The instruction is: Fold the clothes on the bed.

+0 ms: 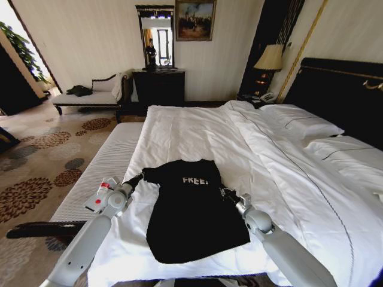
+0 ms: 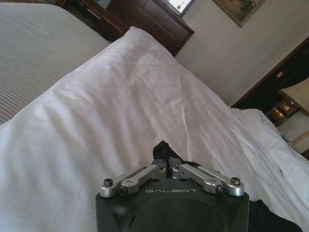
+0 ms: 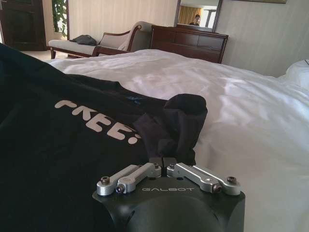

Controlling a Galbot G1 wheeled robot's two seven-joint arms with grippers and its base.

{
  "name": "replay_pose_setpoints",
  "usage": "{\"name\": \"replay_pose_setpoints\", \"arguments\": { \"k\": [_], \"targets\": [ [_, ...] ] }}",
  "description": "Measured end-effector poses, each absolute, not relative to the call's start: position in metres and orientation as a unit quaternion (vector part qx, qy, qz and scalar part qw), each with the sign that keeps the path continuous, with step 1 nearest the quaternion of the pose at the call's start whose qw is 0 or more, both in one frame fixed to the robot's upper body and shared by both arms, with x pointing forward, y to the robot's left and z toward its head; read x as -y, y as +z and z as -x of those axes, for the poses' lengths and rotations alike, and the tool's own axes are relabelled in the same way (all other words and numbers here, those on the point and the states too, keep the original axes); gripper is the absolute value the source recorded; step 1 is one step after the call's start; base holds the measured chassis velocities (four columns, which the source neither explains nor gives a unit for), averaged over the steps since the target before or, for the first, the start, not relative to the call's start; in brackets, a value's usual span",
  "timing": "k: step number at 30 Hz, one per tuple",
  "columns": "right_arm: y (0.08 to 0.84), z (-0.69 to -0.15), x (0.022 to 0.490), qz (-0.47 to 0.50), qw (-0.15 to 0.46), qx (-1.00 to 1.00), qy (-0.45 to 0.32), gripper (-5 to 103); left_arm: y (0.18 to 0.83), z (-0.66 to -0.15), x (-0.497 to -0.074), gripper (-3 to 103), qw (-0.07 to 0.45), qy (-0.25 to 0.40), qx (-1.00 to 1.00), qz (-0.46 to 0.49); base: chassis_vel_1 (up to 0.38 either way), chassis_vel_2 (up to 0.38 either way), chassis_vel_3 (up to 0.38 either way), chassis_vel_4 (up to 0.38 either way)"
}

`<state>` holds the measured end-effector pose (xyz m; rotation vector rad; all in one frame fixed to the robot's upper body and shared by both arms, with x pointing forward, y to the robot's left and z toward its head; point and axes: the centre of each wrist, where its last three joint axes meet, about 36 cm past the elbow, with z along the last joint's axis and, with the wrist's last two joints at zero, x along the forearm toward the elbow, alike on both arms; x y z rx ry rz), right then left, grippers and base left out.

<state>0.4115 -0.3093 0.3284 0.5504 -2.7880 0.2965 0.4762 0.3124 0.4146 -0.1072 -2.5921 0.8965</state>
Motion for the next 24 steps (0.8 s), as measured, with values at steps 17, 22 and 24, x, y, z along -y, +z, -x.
{"name": "replay_pose_setpoints", "arguments": {
  "k": [17,22,24],
  "targets": [
    [0.320,-0.394,0.309,-0.227,0.121,0.959,0.123,69,0.416,-0.473,-0.312,0,0.195,0.320,0.926,0.037,0.000,0.000,0.000,0.000],
    [0.320,-0.398,0.308,-0.228,0.121,0.958,0.125,85,0.417,-0.471,-0.312,0,0.195,0.319,0.927,0.037,0.000,0.000,0.000,0.000],
    [0.321,-0.400,0.307,-0.228,0.121,0.958,0.127,95,0.417,-0.470,-0.312,0,0.195,0.319,0.927,0.037,0.000,0.000,0.000,0.000]
  ]
}}
